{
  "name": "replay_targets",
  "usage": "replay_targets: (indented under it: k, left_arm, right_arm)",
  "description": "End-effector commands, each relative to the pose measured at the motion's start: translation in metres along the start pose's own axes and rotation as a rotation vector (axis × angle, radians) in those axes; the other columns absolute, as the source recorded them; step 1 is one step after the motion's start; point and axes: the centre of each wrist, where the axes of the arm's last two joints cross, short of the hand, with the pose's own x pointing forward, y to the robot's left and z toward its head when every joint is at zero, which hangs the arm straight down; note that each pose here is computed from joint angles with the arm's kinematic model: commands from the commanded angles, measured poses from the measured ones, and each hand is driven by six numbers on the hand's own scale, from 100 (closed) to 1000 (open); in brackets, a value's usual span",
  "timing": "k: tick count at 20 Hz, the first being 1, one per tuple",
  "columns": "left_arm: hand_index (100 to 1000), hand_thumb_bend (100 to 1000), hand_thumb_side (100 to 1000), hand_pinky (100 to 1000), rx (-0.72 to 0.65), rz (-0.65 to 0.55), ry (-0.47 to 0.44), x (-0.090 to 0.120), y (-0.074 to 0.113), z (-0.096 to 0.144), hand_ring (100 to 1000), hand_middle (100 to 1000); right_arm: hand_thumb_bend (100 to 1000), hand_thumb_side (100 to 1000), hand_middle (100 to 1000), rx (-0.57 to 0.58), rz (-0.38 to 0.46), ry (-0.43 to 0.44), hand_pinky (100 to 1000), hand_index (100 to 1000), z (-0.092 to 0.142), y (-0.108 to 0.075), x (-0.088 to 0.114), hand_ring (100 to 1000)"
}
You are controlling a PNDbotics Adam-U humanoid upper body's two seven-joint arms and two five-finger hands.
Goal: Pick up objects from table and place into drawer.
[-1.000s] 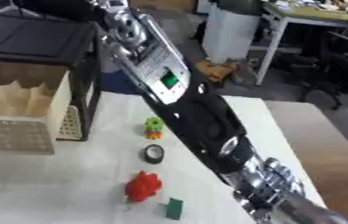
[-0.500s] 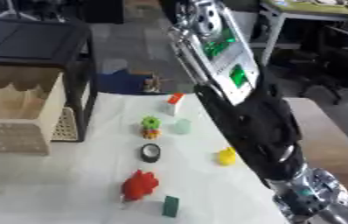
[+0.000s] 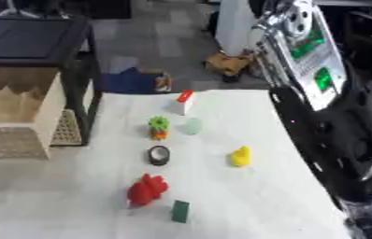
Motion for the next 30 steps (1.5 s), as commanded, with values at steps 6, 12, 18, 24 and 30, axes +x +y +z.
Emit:
replay_targets:
  k: [6, 12, 18, 24, 30]
  left_arm:
    - [861, 100, 1000, 596, -0.025, -0.034, -0.02, 0.005, 0.005, -0.003, 566, 655]
    - [862, 100, 1000, 594, -0.026, -0.056, -0.023, 0.004, 0.007, -0.003, 562, 655]
    - [862, 100, 1000, 593, -0.033, -0.112, -0.037, 0.005, 0.017, -0.002, 558, 655]
    - [862, 100, 1000, 591, -0.045, -0.177, -0.045, 0.004, 0.028, 0.001, 552, 655]
    - [858, 100, 1000, 581, -0.068, -0.251, -0.022, 0.002, 0.042, 0.01, 538, 650]
  right_arm:
    - [100, 548, 555, -0.138, 0.111, -0.072, 571, 780, 0.013, -0.026, -0.006, 635]
    - [100, 638, 581, -0.192, 0.17, -0.057, 589, 808, 0.035, -0.036, -0.022, 650]
    - [100, 841, 626, -0.165, 0.242, -0.044, 621, 854, 0.055, -0.043, -0.034, 677]
    - [100, 959, 673, -0.141, 0.339, -0.016, 657, 874, 0.084, -0.049, -0.049, 708]
    - [100, 967, 665, -0.128, 0.389, 0.07, 649, 864, 0.128, -0.061, -0.063, 694]
